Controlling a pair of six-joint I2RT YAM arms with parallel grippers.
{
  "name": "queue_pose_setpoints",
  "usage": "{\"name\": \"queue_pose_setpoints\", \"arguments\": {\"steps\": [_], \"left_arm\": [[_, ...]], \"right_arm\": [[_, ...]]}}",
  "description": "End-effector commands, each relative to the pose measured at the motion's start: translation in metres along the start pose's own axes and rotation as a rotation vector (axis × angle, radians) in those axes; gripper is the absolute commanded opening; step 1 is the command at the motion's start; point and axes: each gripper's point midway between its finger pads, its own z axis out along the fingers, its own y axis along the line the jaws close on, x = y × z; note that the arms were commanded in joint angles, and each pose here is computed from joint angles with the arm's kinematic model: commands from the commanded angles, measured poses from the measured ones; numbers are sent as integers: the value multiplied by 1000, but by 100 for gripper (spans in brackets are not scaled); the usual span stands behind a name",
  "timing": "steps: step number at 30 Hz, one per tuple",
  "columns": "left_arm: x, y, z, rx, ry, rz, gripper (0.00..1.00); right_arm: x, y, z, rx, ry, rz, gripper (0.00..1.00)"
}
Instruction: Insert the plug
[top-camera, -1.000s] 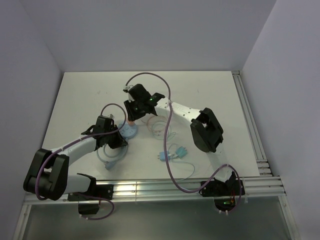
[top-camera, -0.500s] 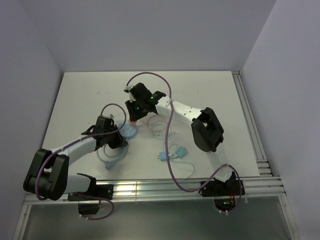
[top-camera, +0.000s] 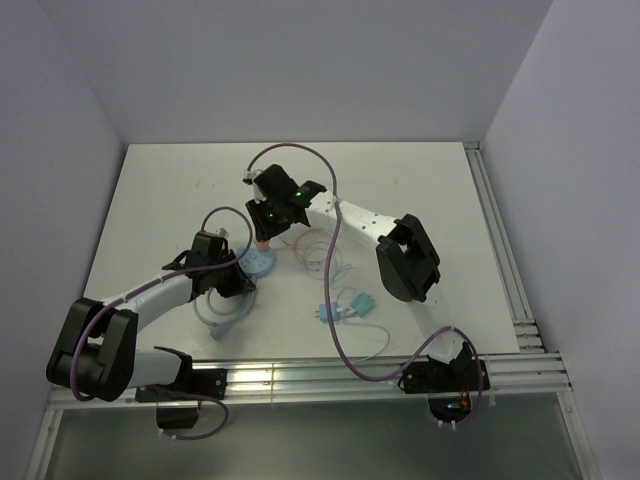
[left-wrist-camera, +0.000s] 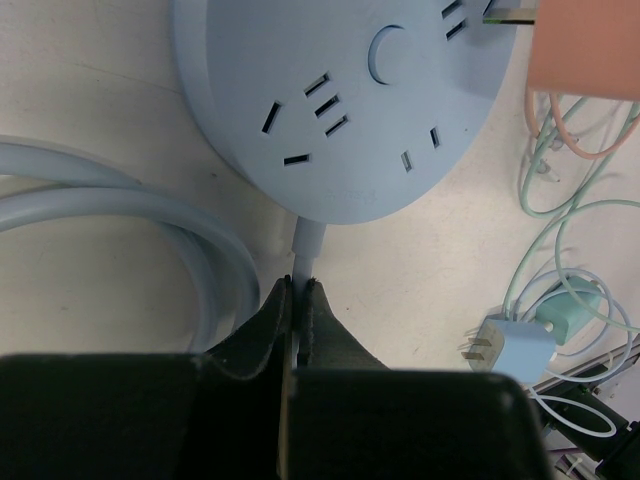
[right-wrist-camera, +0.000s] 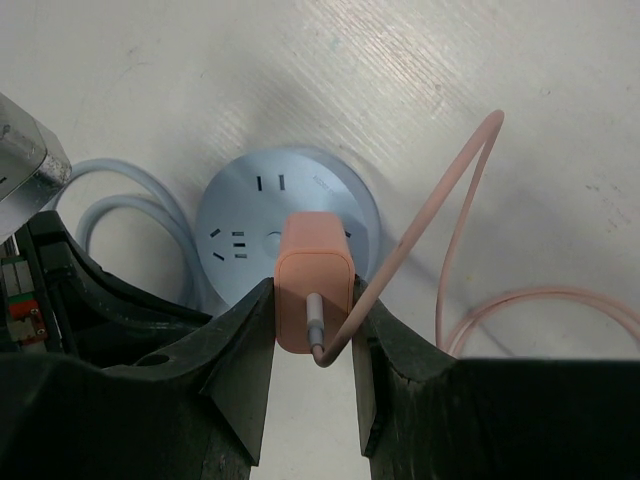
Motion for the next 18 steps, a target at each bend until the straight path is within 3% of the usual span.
{"name": "queue_pose_setpoints", "arguments": {"steps": [1, 18], "left_arm": [[4, -1, -2, 8, 7, 18, 0], [3, 0, -3, 5, -2, 17, 0]], "right_arm": [[-15, 9, 2, 1, -31, -41, 0], [-7, 7, -1, 40, -19, -62, 0]]}}
